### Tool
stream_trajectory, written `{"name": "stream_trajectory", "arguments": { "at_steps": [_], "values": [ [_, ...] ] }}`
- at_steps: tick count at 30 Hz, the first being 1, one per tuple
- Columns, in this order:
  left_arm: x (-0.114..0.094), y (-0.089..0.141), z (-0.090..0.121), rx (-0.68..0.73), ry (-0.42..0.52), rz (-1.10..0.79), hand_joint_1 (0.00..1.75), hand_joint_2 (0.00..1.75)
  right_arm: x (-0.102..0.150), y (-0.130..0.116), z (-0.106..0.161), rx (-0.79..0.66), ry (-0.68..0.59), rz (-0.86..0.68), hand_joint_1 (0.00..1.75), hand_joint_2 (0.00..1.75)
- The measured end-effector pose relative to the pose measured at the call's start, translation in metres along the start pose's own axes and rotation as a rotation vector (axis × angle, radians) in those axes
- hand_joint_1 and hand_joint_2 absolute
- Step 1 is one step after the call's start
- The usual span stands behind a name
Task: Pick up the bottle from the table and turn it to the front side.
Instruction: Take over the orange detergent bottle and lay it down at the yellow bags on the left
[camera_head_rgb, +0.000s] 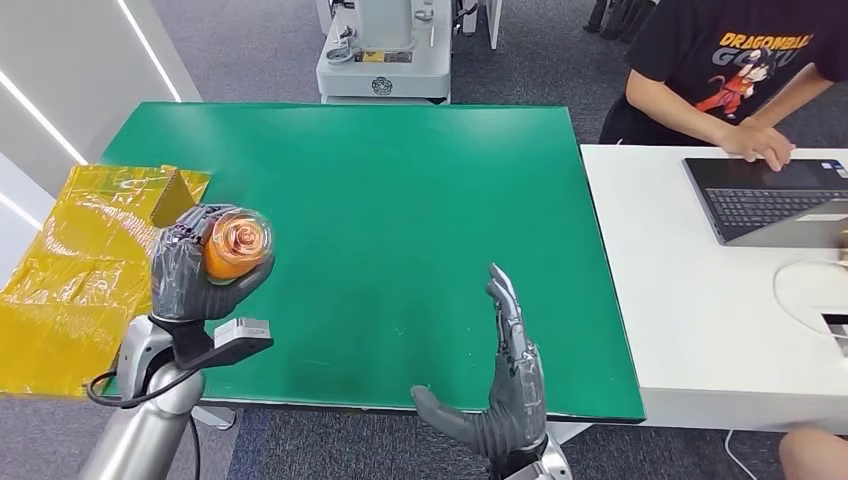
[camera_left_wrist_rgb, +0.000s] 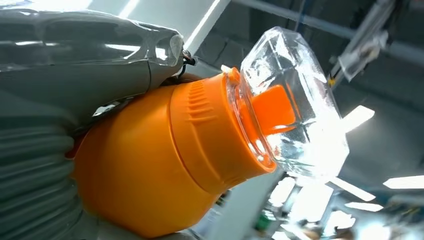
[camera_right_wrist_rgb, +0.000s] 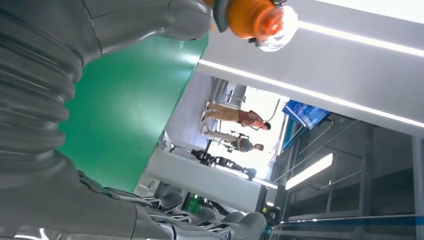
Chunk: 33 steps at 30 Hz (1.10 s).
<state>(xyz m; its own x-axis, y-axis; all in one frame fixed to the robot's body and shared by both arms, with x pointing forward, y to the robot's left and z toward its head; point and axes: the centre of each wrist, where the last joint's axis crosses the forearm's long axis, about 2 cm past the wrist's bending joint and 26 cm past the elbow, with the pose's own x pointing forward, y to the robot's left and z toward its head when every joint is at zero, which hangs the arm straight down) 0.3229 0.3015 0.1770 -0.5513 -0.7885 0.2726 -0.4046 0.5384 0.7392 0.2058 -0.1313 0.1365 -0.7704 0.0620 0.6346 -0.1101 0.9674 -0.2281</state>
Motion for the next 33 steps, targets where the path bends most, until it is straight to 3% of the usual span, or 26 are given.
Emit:
{"name": "stream_trajectory", "arguments": {
  "at_steps": [5,8,15,22,33],
  "values": [
    [-0.040,0.026,-0.010,-0.222,-0.012,-0.333,1.75,1.75,0.002,-0.003,-0.009,-0.008,-0.009,-0.014,0.00,1.75],
    [-0.067,0.033,-0.020,-0.365,-0.002,-0.433,1.75,1.75,0.003,-0.005,-0.012,-0.023,-0.011,-0.016,0.00,1.75],
    [-0.118,0.005,-0.016,-0.675,0.099,-0.493,1.75,1.75,0.009,-0.004,-0.018,-0.029,-0.027,-0.036,0.00,1.75],
    [-0.134,-0.011,-0.006,-0.844,0.163,-0.497,1.75,1.75,0.012,-0.004,-0.022,-0.040,-0.034,-0.040,0.00,1.75],
    [-0.136,-0.027,-0.001,-1.063,0.218,-0.525,1.75,1.75,0.012,-0.004,-0.022,-0.054,-0.032,-0.033,0.00,1.75]
  ]
}}
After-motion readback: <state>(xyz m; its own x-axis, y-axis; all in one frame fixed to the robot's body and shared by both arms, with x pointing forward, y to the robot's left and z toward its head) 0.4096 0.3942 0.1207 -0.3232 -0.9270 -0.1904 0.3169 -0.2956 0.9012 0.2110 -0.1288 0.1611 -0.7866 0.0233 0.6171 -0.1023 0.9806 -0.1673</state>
